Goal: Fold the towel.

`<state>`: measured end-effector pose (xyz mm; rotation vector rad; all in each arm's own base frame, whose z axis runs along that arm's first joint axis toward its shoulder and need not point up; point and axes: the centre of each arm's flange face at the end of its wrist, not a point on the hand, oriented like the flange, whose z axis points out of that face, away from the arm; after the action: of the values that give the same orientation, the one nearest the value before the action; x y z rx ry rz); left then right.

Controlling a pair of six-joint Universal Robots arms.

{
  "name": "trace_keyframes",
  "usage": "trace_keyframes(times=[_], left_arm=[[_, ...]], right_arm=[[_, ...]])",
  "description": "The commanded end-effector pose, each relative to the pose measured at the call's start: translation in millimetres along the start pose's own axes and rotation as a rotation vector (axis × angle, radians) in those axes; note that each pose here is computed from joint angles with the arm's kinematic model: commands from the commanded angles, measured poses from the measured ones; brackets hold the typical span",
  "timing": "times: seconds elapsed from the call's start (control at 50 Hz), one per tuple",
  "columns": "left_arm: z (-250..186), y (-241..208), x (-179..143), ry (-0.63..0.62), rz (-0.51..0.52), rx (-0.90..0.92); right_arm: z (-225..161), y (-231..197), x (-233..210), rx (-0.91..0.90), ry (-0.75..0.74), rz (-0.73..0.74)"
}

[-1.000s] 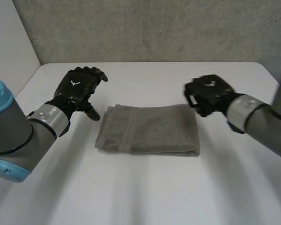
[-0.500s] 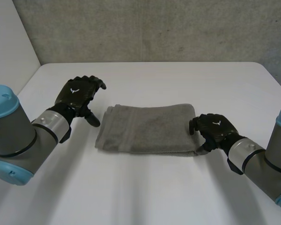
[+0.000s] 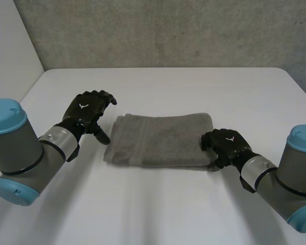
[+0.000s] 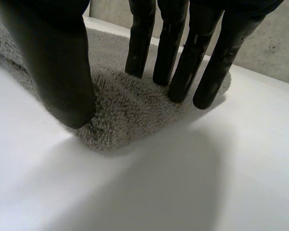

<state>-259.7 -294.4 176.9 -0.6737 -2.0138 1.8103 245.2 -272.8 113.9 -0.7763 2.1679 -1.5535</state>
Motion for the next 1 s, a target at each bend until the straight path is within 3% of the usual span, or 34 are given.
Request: trace_keyframes(times=[0.02, 0.16, 0.28, 0.44, 0.52, 0.58, 0.76, 1.0], left_arm=[[0, 0, 0, 0.000, 0.001, -0.001], [-1, 1, 0, -0.001, -0.001, -0.004], [-1, -1, -1, -0.004, 0.001, 0.003], [0, -9, 0, -0.001, 0.008, 0.027], [3, -15, 2, 0.005, 0.014, 0.048], [4, -22, 3, 0.004, 0.019, 0.069], [6, -34, 3, 0.010, -0.028, 0.103], [11, -47, 4, 0.009, -0.069, 0.146]], right_arm=[[4, 4, 2, 0.003, 0.007, -0.001], [-3, -8, 13, 0.023, 0.041, 0.001], [-20, -27, 50, 0.032, 0.120, 0.001], [-26, -62, 61, 0.005, 0.090, -0.165], [-23, -81, 35, 0.029, 0.018, -0.206], [-14, -103, -34, 0.100, -0.159, -0.258], [2, -66, -132, 0.044, -0.359, -0.319], [12, -54, -134, 0.016, -0.317, -0.296]])
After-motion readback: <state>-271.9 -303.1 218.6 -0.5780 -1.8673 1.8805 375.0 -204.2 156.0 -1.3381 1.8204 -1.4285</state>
